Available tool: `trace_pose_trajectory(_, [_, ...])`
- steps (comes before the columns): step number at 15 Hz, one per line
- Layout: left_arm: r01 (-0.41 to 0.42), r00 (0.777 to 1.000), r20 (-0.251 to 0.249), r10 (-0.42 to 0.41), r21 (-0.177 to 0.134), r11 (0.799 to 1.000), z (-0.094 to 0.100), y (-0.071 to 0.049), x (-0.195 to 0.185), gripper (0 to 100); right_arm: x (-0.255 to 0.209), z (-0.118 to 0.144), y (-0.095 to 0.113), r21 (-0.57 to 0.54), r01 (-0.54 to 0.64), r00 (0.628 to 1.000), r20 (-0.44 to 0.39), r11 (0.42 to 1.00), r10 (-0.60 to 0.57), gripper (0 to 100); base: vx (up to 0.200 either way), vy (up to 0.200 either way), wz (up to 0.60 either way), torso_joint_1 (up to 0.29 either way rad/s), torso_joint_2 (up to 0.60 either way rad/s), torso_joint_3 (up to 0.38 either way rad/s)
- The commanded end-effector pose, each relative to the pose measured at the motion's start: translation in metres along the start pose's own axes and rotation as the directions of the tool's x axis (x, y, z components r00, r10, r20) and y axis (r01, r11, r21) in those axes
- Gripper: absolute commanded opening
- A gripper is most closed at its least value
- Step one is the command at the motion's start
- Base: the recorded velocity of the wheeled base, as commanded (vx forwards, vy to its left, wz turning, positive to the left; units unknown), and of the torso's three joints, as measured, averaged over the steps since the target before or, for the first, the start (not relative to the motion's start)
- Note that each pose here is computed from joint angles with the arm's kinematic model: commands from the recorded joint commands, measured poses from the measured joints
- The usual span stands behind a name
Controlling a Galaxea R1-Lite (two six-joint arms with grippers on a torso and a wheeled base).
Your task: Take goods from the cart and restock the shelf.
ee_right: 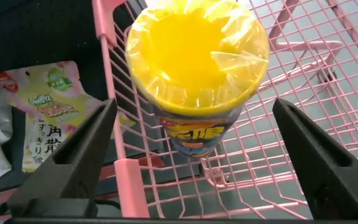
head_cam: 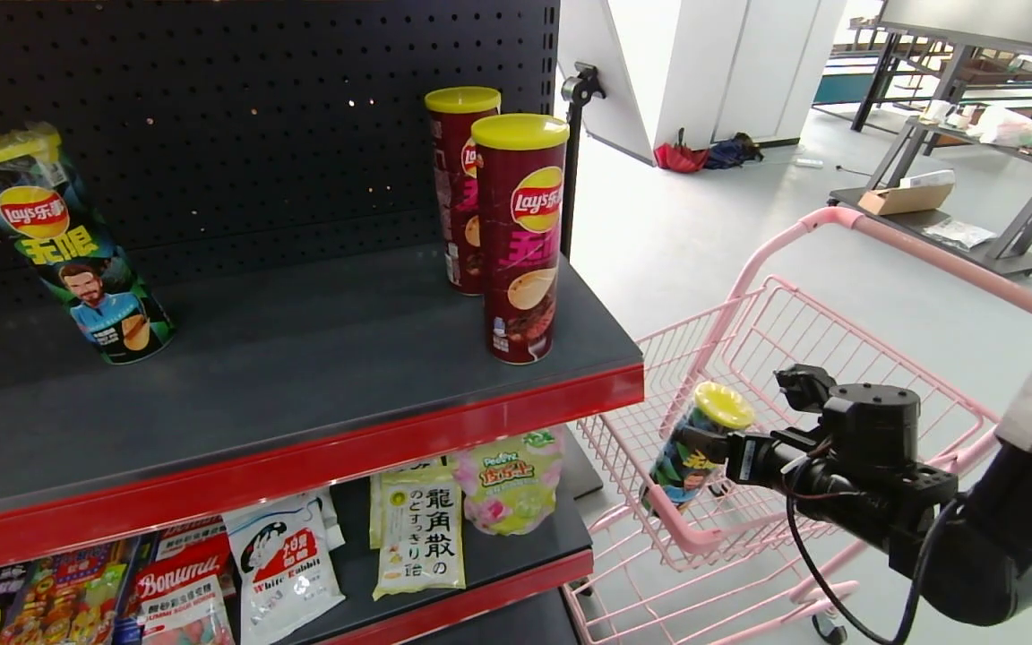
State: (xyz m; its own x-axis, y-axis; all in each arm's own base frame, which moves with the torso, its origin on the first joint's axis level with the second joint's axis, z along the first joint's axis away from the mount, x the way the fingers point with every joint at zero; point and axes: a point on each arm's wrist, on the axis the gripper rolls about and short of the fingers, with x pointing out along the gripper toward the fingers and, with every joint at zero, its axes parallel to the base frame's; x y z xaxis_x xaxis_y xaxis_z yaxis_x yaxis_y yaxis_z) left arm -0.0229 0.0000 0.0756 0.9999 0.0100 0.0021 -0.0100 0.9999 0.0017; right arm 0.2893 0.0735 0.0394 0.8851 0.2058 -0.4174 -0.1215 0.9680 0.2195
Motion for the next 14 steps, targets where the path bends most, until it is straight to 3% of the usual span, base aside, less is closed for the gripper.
trace_pose_trajectory(1, [-0.001, 1.000, -0.001, 0.001, 0.000, 1.000, 0.000, 0.000, 0.000, 100, 0.016, -0.017, -0.003, -0.004, 0.018, 0.999, -0.035, 1.000, -0.018, 100, 0.000, 0.000, 0.00, 0.000, 0.00, 0.000])
trace_pose_trajectory(11, [-0.001, 1.000, -0.001, 0.001, 0.000, 1.000, 0.000, 0.000, 0.000, 100, 0.047, -0.016, 0.001, -0.005, 0.028, 1.000, 0.010, 1.000, -0.028, 100, 0.000, 0.000, 0.00, 0.000, 0.00, 0.000])
trace_pose_trajectory(12, [-0.001, 1.000, -0.001, 0.001, 0.001, 1.000, 0.000, 0.000, 0.000, 100, 0.049, -0.016, 0.001, -0.004, 0.030, 0.999, 0.013, 1.000, -0.030, 0, 0.000, 0.000, 0.00, 0.000, 0.00, 0.000])
trace_pose_trajectory(14, [-0.001, 1.000, -0.001, 0.001, 0.001, 1.000, 0.000, 0.000, 0.000, 100, 0.053, -0.017, 0.001, -0.004, 0.041, 0.999, 0.015, 0.999, -0.041, 0, 0.000, 0.000, 0.00, 0.000, 0.00, 0.000])
